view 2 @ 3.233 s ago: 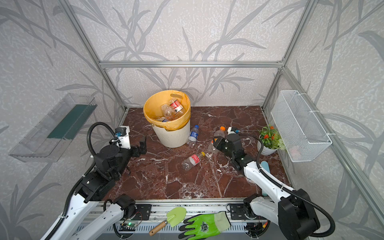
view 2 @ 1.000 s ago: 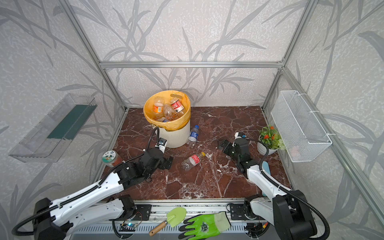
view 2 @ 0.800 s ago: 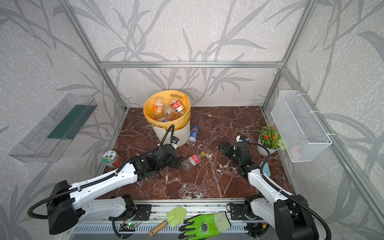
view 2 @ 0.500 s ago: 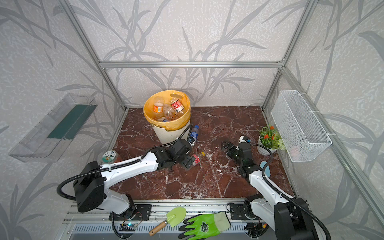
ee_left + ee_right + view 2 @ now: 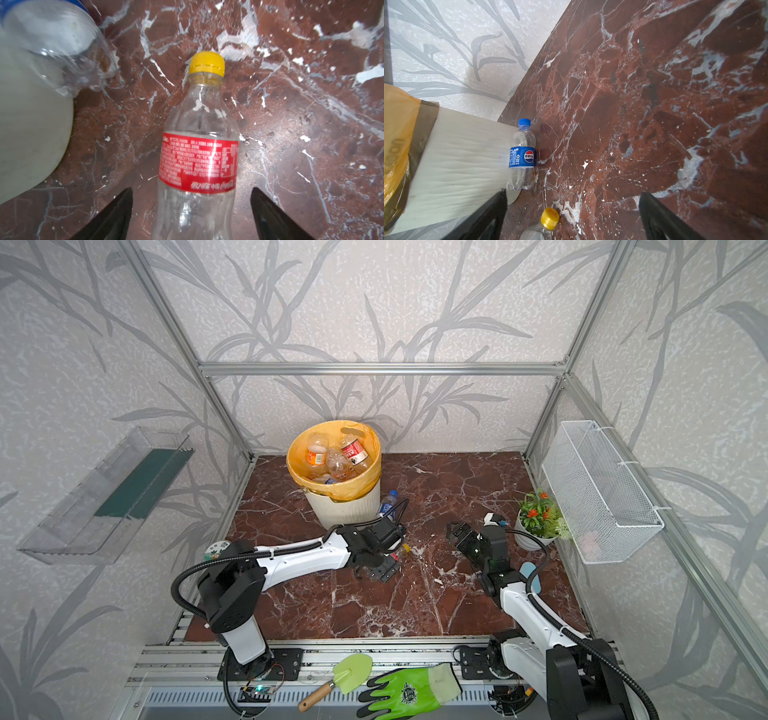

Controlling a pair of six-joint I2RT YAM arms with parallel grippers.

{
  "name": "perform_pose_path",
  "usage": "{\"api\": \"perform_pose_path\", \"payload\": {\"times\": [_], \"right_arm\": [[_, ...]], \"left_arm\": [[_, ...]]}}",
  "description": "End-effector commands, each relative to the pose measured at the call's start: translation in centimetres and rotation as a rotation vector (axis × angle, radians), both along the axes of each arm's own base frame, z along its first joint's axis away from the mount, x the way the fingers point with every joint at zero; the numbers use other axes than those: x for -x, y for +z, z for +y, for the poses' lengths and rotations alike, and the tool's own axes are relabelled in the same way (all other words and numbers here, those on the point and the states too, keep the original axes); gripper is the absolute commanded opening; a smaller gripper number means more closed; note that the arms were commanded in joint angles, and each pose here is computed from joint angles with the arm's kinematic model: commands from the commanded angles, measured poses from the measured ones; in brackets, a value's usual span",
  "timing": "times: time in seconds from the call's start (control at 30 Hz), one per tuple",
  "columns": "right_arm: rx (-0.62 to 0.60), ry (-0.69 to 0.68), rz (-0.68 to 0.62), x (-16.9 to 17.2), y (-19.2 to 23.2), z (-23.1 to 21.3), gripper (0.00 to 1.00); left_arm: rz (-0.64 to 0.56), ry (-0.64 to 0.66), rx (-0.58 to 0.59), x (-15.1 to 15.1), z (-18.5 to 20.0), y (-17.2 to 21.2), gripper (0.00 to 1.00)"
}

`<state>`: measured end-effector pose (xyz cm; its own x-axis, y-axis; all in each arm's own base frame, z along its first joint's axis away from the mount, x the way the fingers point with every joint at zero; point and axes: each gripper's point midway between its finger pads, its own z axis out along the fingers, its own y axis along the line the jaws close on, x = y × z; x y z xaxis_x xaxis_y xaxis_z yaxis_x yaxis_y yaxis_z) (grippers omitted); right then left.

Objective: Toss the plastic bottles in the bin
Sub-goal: 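Close the left gripper on the yellow-capped bottle and lift it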

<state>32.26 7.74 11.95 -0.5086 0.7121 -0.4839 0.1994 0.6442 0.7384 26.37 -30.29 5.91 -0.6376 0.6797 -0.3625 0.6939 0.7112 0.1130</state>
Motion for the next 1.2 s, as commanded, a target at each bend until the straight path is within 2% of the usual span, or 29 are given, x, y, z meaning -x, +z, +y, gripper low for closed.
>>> {"api": "perform_pose_path", "payload": {"times": [0.0,0.13,0.37,0.67,0.77,0.87,1.03,1.17], "right_arm": [[-0.012,0.001,-0.029,0.0,0.7,-0.1,0.99],[-0.015,-0.002,-0.026,0.0,0.6,-0.1,0.99],[-0.021,0.002,-0.031,-0.1,0.8,-0.1,0.99],[-0.032,0.005,-0.03,-0.3,0.7,0.1,0.99],[-0.04,0.008,-0.034,-0.5,0.8,0.2,0.99],[-0.048,0.013,-0.036,-0.6,0.8,0.4,0.99],[-0.065,0.027,-0.038,-0.9,0.8,0.8,0.99],[-0.079,0.039,-0.047,-1.2,1.2,1.1,0.99]], "left_arm": [[0.043,-0.034,-0.035,0.6,-0.1,-0.6,0.84],[0.05,-0.034,-0.037,0.5,-0.4,-1.4,0.76],[0.04,-0.027,-0.004,0.3,-0.8,-1.0,0.54],[-0.064,0.007,0.166,-0.1,-1.6,3.5,0.5],[-0.143,0.021,0.267,-0.5,-1.7,6.9,0.5],[-0.274,0.046,0.387,-0.9,-1.1,12.3,0.5],[-0.591,0.104,0.55,-0.9,3.3,24.0,0.5],[-0.892,0.124,0.586,0.4,8.8,33.4,0.51]]}}
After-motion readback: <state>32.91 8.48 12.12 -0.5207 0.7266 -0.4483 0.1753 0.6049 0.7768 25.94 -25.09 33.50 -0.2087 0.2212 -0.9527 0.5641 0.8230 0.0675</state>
